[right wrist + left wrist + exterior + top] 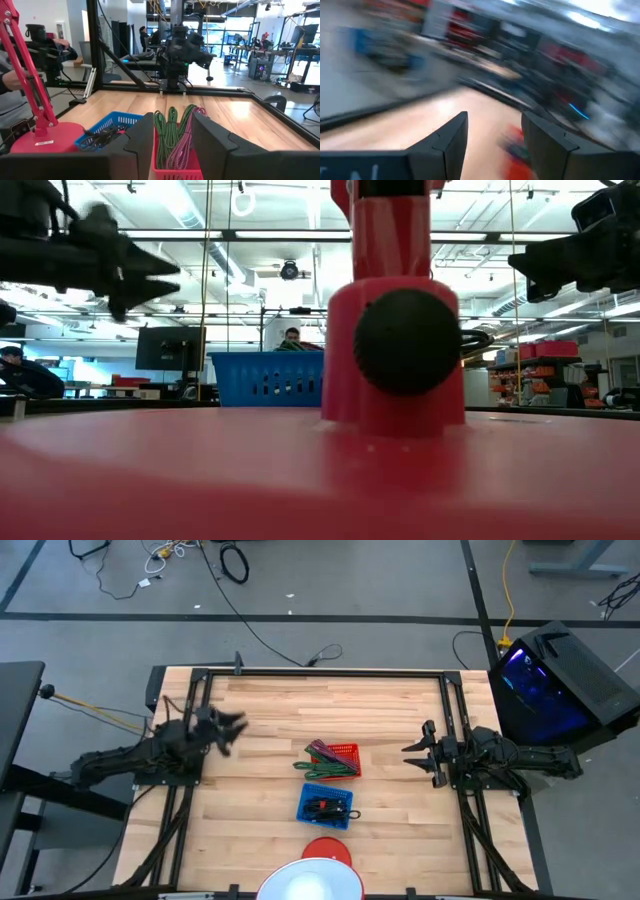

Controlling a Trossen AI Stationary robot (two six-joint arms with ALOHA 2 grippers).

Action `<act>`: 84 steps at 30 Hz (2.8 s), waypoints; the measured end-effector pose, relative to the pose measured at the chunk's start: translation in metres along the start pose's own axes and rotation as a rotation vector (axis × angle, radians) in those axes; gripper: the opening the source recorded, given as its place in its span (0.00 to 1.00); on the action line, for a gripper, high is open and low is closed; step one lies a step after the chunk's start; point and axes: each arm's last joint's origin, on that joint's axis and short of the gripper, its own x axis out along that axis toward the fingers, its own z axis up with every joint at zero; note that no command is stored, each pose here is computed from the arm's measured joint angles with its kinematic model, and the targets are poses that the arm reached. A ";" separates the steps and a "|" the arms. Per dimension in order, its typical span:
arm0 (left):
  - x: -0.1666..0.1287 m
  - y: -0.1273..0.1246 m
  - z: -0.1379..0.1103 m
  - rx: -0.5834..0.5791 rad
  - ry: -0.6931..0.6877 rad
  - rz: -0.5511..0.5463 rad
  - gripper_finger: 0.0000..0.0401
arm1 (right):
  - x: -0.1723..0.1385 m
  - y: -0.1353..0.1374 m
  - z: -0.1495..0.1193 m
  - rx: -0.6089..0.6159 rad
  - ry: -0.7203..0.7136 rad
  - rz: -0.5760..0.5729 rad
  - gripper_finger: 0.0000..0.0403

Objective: Pick & Place USB Port
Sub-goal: Return to Home Position

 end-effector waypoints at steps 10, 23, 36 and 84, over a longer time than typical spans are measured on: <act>-0.005 -0.016 -0.007 0.074 0.173 -0.494 0.47 | 0.000 0.000 0.000 0.000 0.000 0.000 0.33; -0.006 -0.019 -0.007 -0.017 0.168 -0.456 0.47 | 0.000 0.000 0.000 0.000 0.000 0.000 0.33; -0.005 -0.019 -0.005 -0.014 0.147 -0.458 0.47 | 0.000 0.000 0.000 0.000 0.000 0.000 0.33; -0.005 -0.020 -0.005 -0.015 0.144 -0.458 0.47 | 0.000 0.000 0.000 0.000 0.000 0.000 0.33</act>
